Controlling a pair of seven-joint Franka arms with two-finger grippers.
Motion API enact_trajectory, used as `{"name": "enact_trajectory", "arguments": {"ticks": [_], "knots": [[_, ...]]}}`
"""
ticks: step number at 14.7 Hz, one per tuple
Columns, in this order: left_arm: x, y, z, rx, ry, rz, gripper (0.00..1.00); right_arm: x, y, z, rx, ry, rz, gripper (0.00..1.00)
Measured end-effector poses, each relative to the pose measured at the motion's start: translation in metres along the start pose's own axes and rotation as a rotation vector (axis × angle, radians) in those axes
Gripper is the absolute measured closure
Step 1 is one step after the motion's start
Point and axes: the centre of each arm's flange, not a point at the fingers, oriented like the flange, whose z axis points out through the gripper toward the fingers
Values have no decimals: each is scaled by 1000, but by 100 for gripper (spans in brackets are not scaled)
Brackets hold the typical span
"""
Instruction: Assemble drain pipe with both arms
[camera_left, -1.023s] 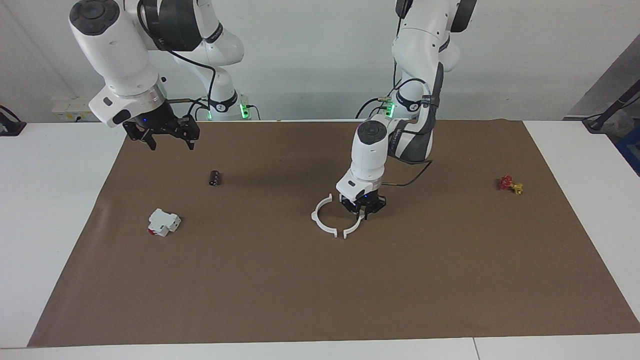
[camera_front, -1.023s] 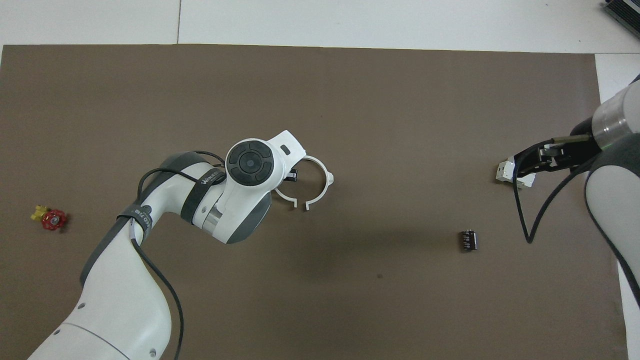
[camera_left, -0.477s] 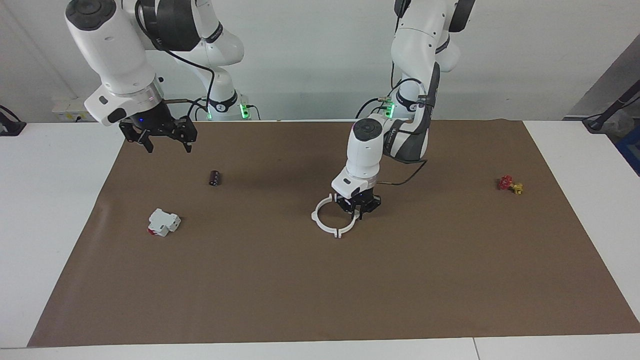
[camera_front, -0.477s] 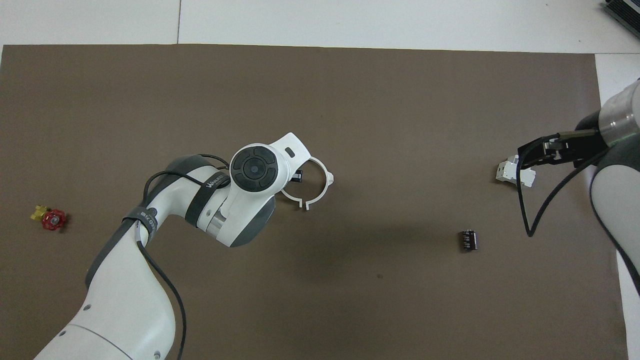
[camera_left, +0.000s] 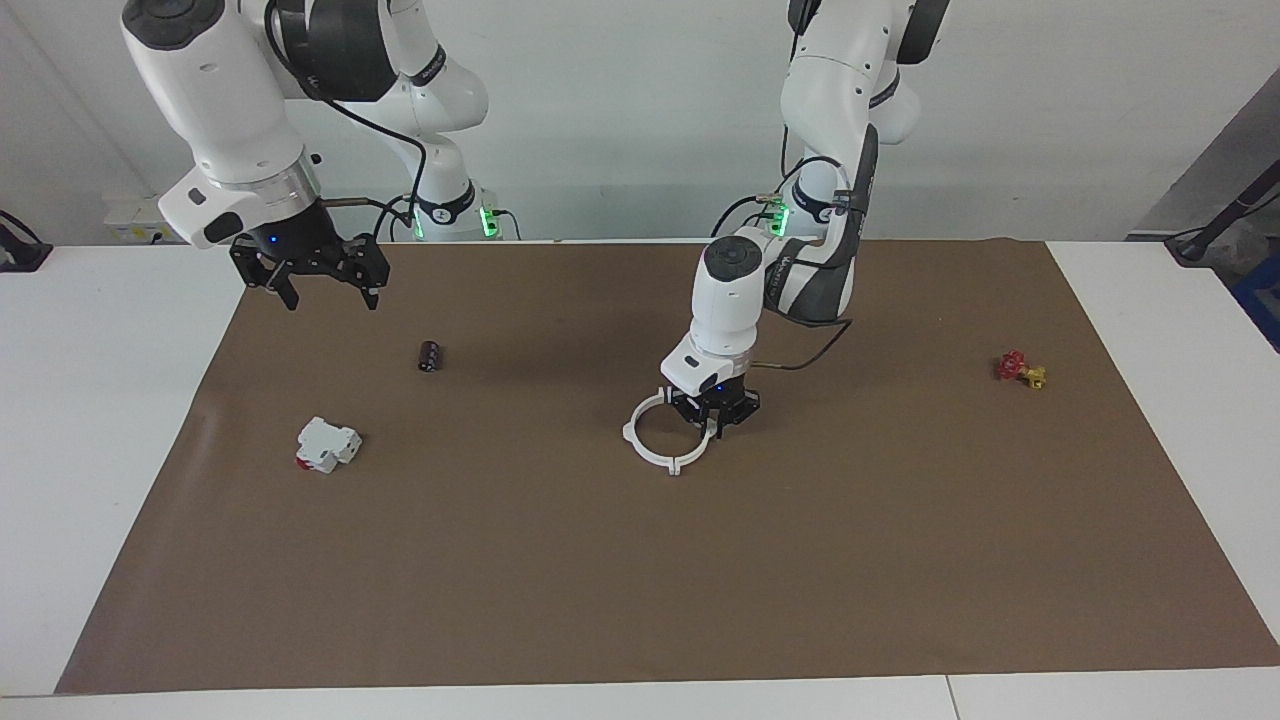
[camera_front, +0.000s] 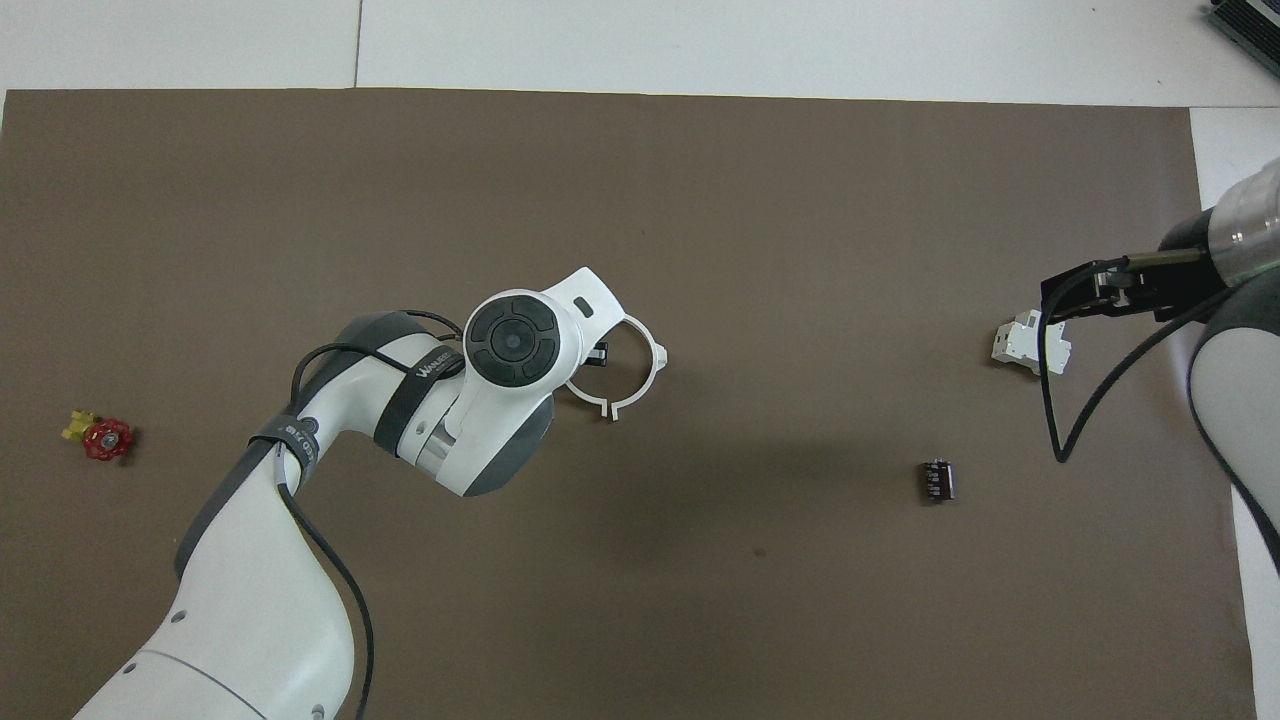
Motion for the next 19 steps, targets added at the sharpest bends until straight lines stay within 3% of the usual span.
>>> {"name": "enact_trajectory", "arguments": {"ticks": [10,19], "knots": [[-9,8,6,2,-11,-7,79,-1,2,-2,0,4,4,0],[-7,7,5,-13,18,-10,79,-1,2,-2,0,4,4,0]]}}
